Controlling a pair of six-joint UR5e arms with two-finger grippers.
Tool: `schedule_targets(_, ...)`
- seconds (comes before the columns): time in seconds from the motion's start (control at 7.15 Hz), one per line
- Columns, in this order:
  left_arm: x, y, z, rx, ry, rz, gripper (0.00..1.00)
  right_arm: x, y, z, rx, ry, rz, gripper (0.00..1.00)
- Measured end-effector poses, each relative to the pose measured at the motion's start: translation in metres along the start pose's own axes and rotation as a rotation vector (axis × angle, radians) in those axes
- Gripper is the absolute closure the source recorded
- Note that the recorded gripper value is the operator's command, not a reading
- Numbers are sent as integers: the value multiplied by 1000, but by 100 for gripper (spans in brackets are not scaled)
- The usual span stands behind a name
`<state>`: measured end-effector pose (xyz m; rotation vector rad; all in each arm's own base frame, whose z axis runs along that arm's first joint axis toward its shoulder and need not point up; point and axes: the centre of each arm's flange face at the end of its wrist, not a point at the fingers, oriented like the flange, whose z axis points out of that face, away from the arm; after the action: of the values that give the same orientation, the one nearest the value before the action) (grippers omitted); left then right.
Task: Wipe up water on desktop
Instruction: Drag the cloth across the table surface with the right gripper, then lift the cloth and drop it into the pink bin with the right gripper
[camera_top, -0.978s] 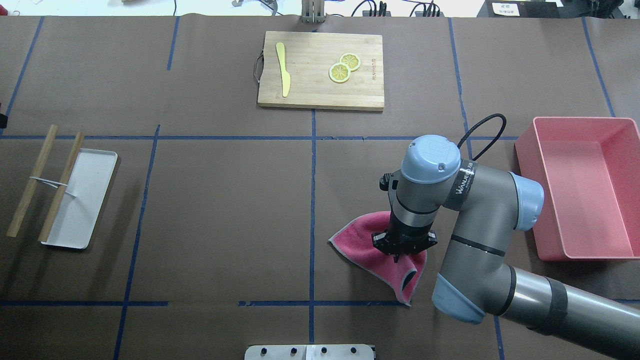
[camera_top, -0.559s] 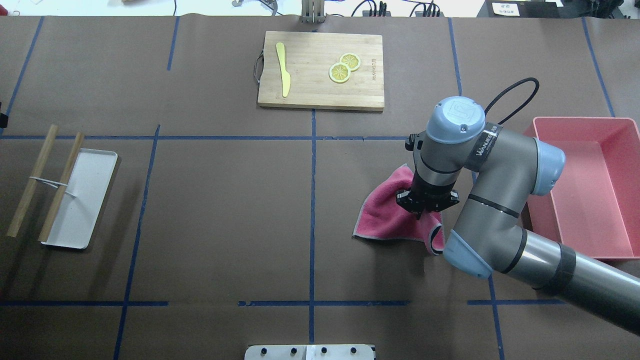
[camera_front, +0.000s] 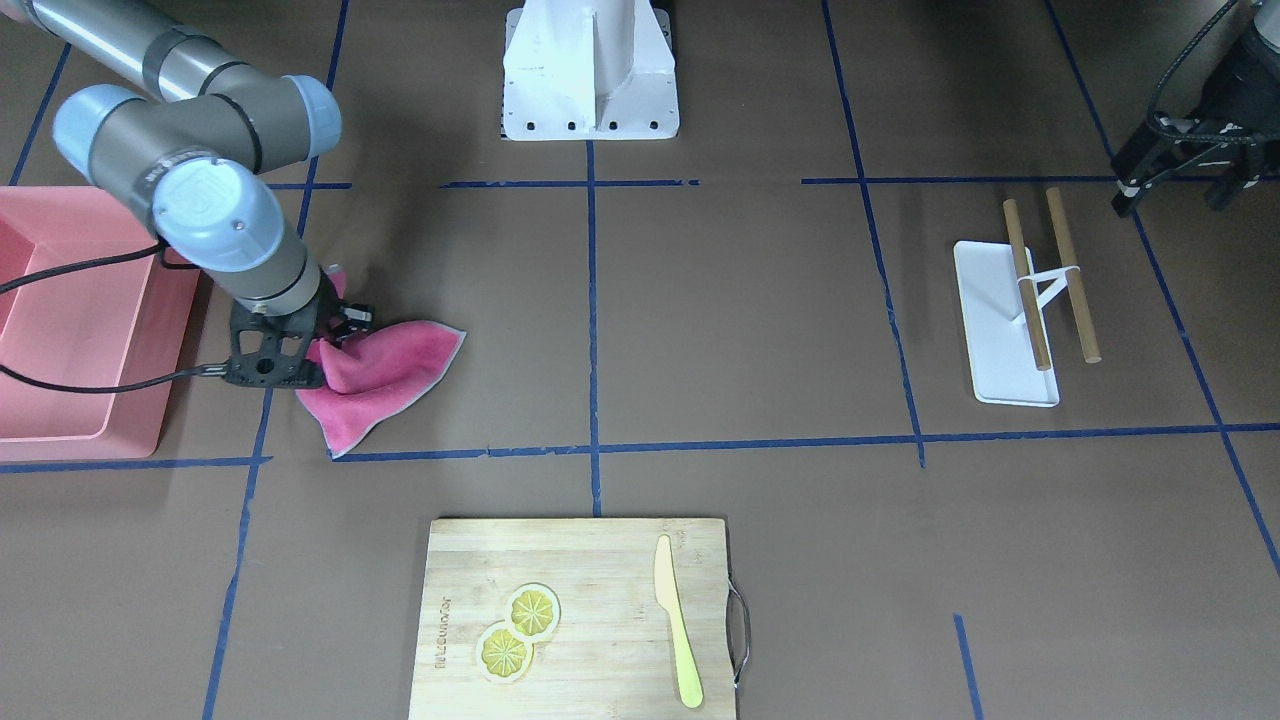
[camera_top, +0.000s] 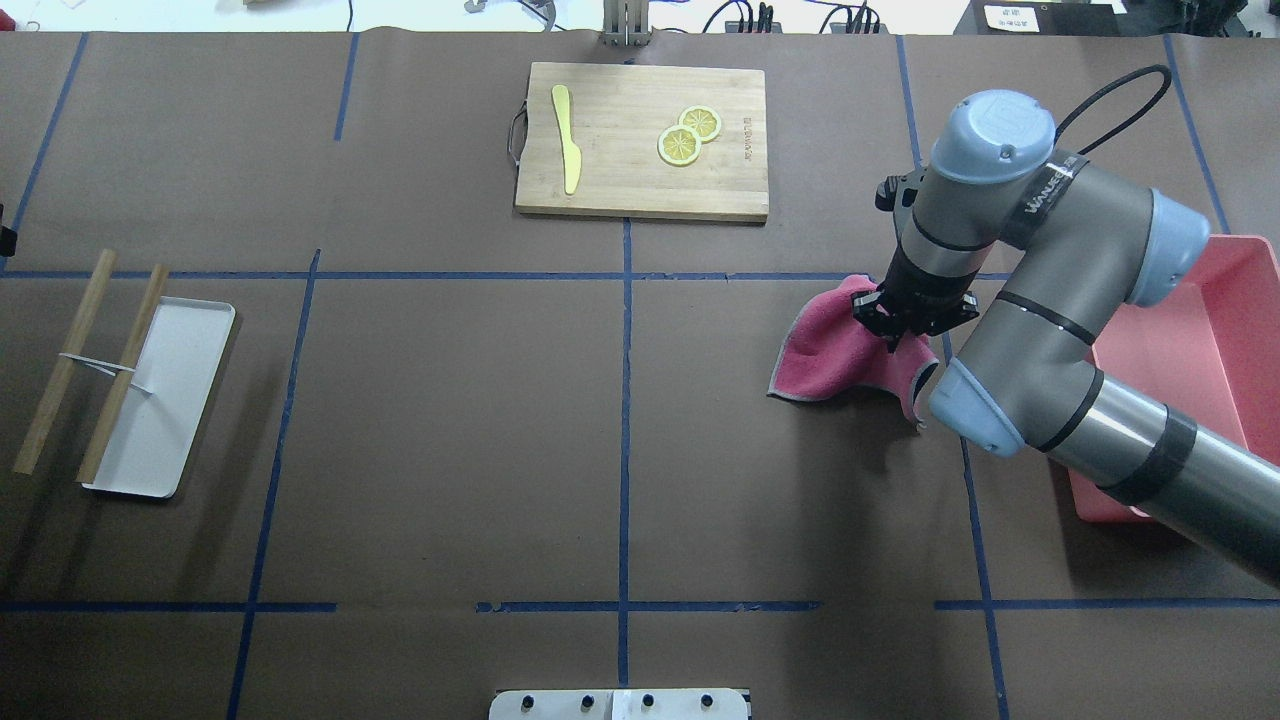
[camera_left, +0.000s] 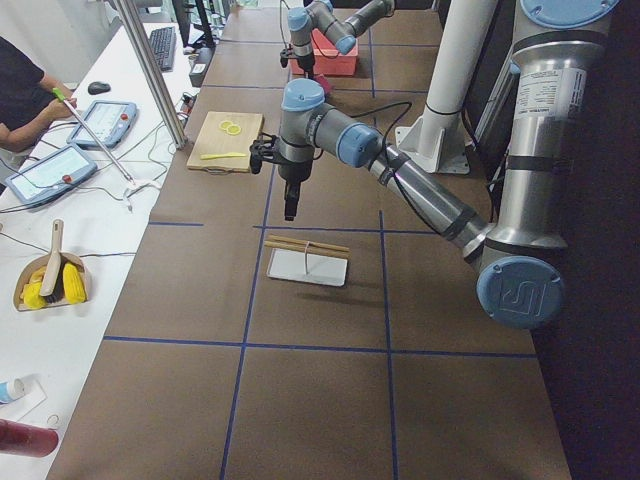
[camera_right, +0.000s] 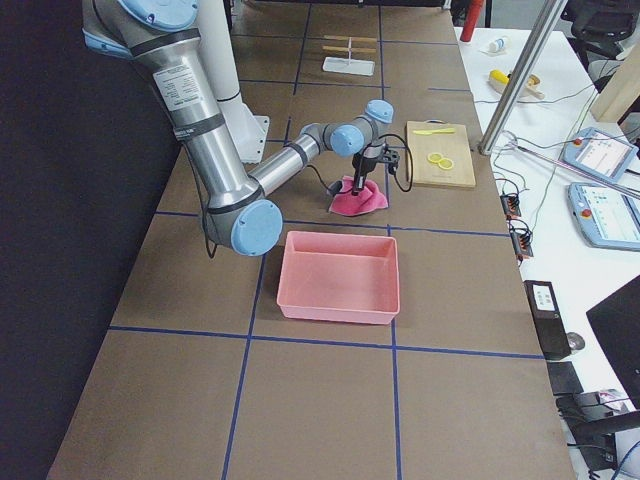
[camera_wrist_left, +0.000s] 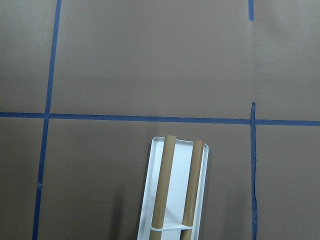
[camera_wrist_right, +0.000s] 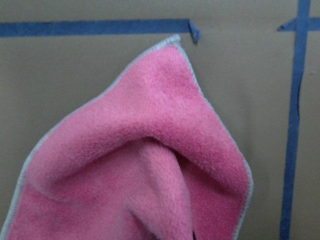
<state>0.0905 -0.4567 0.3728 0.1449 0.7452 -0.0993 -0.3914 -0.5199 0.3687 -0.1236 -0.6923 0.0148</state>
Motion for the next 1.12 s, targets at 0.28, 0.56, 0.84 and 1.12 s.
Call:
schedule_targets(0.28, 0, 0, 0, 0, 0, -1, 0, 15, -20, -56, 65, -54, 25, 100)
schedule_targets(0.56, -1, 0, 1, -2, -1, -1, 0, 42, -4, -135, 83, -88, 69, 100)
schedule_targets(0.84, -1, -1, 2, -4, -2, -1, 0, 103, 36, -201, 73, -26, -6, 98)
schedule_targets(1.12, -1, -1, 3, -5, -3, -2, 0, 199, 53, -200, 22, 40, -115, 98)
